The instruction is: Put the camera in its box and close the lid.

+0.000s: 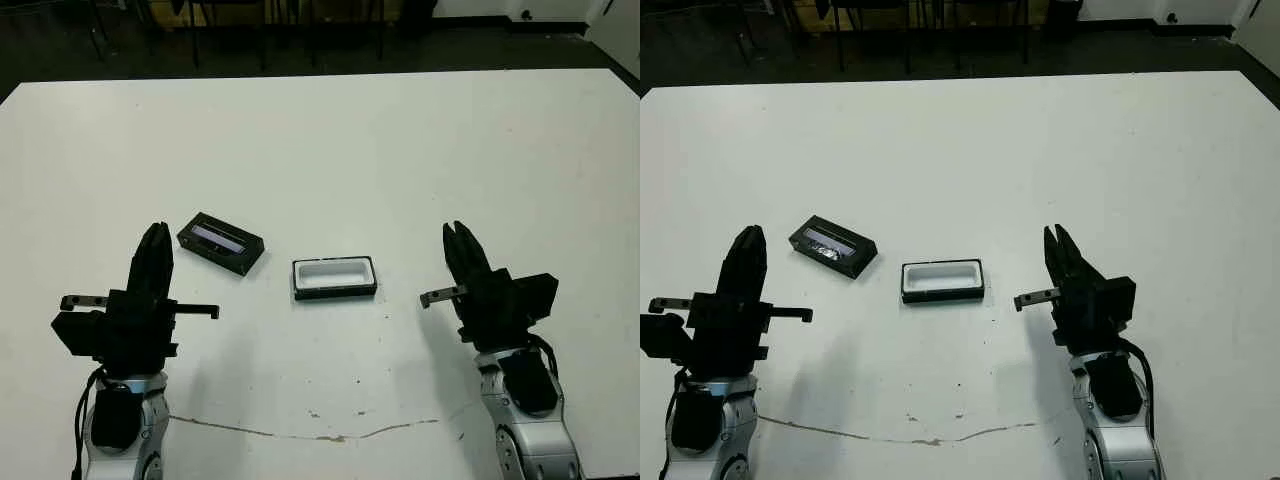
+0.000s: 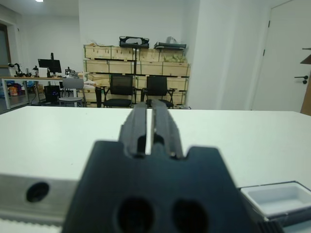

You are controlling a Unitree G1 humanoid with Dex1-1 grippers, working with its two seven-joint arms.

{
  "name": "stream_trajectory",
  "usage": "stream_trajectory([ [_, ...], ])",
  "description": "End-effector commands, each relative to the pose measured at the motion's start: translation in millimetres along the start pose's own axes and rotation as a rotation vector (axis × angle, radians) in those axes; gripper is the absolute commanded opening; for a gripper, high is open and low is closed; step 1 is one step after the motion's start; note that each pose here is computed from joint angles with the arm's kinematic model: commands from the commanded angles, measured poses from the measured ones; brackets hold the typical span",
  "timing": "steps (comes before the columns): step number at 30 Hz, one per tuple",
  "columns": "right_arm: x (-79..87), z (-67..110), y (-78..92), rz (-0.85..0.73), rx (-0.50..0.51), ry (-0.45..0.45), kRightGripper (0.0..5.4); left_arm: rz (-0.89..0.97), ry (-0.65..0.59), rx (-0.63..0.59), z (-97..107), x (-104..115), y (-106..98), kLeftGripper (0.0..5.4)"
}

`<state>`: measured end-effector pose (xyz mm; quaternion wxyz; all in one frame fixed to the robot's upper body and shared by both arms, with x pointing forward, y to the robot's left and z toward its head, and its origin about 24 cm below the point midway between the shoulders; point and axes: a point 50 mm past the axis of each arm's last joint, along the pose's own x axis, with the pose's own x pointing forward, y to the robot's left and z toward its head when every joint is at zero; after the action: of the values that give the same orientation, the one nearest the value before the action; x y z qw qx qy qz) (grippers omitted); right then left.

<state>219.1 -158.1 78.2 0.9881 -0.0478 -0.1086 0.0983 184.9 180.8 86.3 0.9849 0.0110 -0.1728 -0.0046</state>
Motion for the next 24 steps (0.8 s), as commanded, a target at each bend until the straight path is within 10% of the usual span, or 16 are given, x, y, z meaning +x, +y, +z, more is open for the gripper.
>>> stream_trajectory([
  [1,0.0,-3.5,-3.0,0.002,0.004,0.013,0.00,0.012,0.052,0.001,-8.2,-8.4,2.2,0.01],
  [14,1.5,0.2,-5.3,0.007,0.004,0.002,0.00,0.014,0.045,0.024,-6.9,-6.9,2.6,0.01],
  [24,3.7,40.0,-46.5,0.041,0.012,-0.013,0.00,0.014,0.051,0.006,-8.0,-7.3,0.9,0.01],
])
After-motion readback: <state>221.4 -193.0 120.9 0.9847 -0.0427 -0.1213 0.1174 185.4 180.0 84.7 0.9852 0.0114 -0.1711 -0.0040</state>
